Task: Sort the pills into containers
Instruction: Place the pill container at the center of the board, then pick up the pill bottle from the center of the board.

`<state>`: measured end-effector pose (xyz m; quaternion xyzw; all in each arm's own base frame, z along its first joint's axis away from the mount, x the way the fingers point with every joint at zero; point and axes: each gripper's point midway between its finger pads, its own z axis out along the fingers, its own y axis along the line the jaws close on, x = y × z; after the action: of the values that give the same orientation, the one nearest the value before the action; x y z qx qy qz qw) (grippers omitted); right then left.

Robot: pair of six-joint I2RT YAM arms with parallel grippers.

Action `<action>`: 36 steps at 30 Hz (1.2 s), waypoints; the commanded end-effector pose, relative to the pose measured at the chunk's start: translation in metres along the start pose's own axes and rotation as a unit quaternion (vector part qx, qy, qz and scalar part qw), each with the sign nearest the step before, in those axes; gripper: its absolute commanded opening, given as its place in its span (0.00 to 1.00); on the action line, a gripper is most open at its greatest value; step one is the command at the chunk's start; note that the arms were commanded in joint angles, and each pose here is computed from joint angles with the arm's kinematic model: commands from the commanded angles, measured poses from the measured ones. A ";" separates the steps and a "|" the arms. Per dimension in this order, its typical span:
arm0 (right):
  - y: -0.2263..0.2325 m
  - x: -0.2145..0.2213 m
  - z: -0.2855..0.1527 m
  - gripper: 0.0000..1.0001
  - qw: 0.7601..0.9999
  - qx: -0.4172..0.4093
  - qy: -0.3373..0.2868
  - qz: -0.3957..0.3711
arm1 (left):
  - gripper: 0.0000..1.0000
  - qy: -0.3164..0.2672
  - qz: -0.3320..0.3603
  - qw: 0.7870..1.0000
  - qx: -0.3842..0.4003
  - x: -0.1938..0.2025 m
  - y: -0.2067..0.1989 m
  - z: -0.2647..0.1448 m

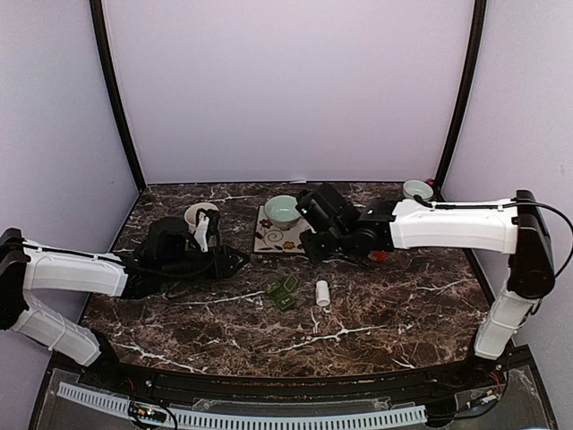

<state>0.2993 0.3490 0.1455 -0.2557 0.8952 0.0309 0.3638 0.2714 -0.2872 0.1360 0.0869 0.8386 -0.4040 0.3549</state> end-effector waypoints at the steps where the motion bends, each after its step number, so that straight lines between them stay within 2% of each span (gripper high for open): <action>1: -0.055 -0.081 -0.061 0.44 0.975 0.118 -0.172 0.077 | 0.47 -0.053 0.077 0.995 -0.033 -0.031 -0.011 -0.013; 4: -0.078 -0.114 -0.100 0.62 0.942 0.134 -0.276 0.133 | 0.52 -0.081 0.116 0.989 -0.047 -0.047 -0.017 -0.019; 6: -0.089 -0.127 -0.117 0.66 0.918 0.142 -0.330 0.167 | 0.61 -0.100 0.144 0.983 -0.053 -0.058 -0.022 -0.023; 8: -0.093 -0.136 -0.128 0.70 0.905 0.143 -0.361 0.172 | 0.70 -0.119 0.165 0.977 -0.056 -0.068 -0.026 -0.026; 9: -0.093 -0.140 -0.131 0.74 0.904 0.140 -0.368 0.166 | 0.74 -0.127 0.176 0.975 -0.055 -0.072 -0.029 -0.028; 11: -0.089 -0.146 -0.131 0.86 0.908 0.130 -0.369 0.151 | 0.96 -0.145 0.192 0.969 -0.053 -0.080 -0.034 -0.031; 13: -0.084 -0.147 -0.126 0.96 0.915 0.119 -0.362 0.135 | 0.99 -0.161 0.205 0.964 -0.047 -0.086 -0.039 -0.034; 17: -0.080 -0.143 -0.122 0.98 0.924 0.096 -0.347 0.128 | 0.99 -0.200 0.216 0.955 -0.027 -0.098 -0.049 -0.039; 22: -0.079 -0.134 -0.106 0.89 0.945 0.106 -0.291 0.108 | 0.99 -0.198 0.161 0.967 -0.012 -0.103 -0.043 -0.039; 26: -0.073 -0.117 -0.089 0.84 0.965 0.099 -0.219 0.100 | 0.99 -0.158 0.168 0.973 0.016 -0.098 -0.046 -0.032; 31: -0.053 -0.056 -0.050 0.80 0.989 0.058 -0.063 0.120 | 0.99 -0.122 0.164 0.979 0.009 -0.082 -0.038 -0.026; 36: -0.025 -0.005 -0.032 0.76 0.988 -0.003 0.038 0.148 | 0.99 -0.097 0.161 0.982 -0.034 -0.067 -0.026 -0.020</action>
<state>0.3291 0.3279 0.2250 -0.1347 0.8867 0.0557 0.4389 0.3025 -0.2781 0.2150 0.1693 0.7692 -0.3395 0.5143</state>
